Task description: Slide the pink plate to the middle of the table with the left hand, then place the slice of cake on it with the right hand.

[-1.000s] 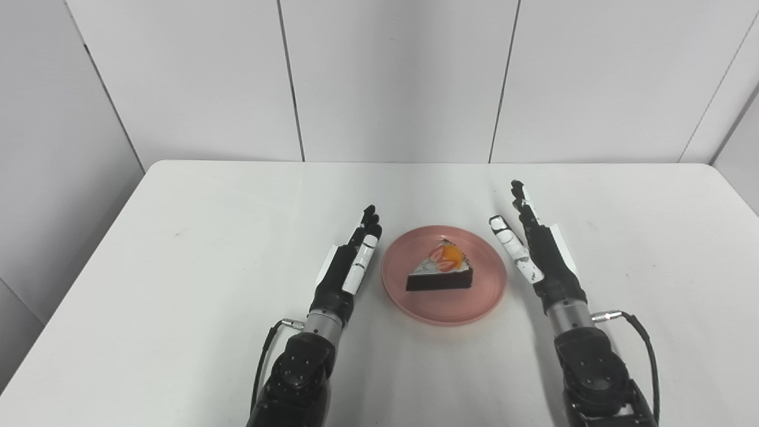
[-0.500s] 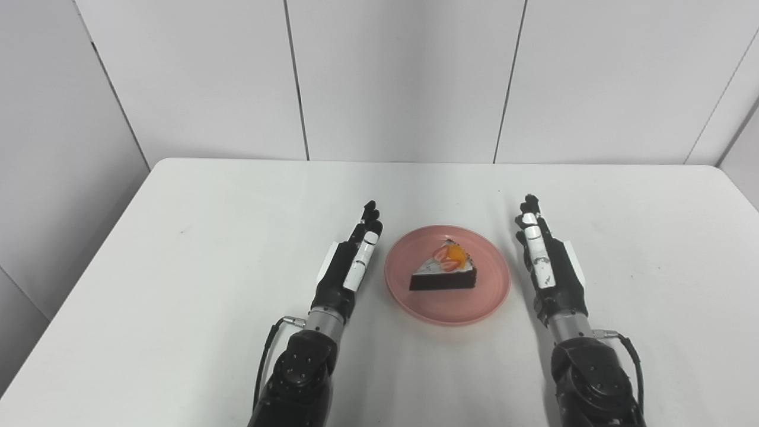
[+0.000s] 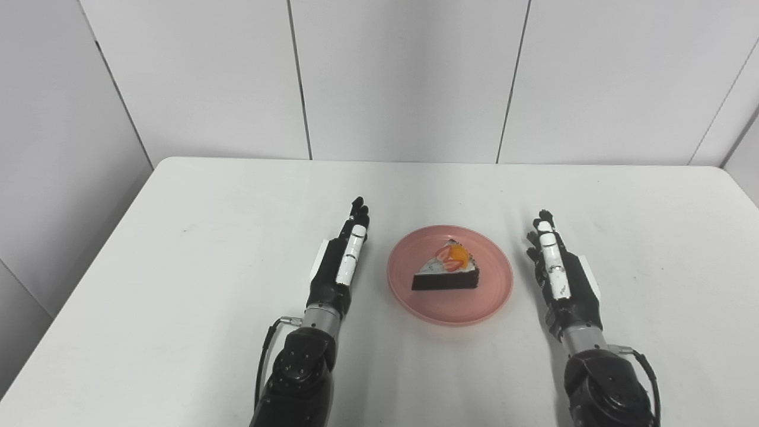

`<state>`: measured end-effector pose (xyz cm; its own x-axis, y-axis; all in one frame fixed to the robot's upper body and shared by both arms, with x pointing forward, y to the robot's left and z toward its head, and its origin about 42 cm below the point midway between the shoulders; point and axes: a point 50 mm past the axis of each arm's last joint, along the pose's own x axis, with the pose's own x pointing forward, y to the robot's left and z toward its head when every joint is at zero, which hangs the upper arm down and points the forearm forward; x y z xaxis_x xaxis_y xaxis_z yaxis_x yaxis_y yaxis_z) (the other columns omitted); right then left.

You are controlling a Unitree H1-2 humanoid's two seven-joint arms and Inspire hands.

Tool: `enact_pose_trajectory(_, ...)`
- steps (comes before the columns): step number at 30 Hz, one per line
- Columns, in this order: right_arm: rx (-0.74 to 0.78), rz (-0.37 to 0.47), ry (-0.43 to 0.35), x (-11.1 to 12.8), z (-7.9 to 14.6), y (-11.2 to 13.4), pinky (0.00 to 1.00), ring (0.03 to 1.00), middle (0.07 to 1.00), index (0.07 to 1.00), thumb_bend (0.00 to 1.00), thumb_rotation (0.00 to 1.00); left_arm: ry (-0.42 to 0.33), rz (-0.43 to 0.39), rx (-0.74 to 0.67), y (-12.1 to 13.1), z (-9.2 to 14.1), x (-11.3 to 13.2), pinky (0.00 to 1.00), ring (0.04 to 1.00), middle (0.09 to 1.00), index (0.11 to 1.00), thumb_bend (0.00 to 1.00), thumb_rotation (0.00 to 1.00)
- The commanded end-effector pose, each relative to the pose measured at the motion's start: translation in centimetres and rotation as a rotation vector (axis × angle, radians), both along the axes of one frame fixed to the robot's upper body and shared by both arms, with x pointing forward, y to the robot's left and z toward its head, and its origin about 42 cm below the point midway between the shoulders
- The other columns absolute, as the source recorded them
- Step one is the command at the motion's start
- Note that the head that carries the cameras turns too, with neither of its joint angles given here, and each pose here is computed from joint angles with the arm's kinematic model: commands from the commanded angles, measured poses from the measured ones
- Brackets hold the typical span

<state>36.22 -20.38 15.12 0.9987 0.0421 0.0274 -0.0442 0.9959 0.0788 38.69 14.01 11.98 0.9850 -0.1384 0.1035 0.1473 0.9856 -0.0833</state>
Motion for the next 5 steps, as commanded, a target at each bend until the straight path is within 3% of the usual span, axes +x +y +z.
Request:
enact_pose_trajectory(1,-0.005,0.008,-0.057,0.36,1.68,0.41,1.0,1.0,1.0,1.0,0.5,0.91,-0.021,0.006,-0.023,-0.49,0.59,0.33,1.0,1.0,1.0,1.0,0.53,1.0)
enact_pose_trajectory(5,-0.045,0.023,-0.067,0.2,1.62,0.57,1.0,1.0,1.0,1.0,0.49,0.91,-0.005,0.011,-0.031,-0.24,0.61,0.45,1.0,1.0,1.0,1.0,0.54,1.0)
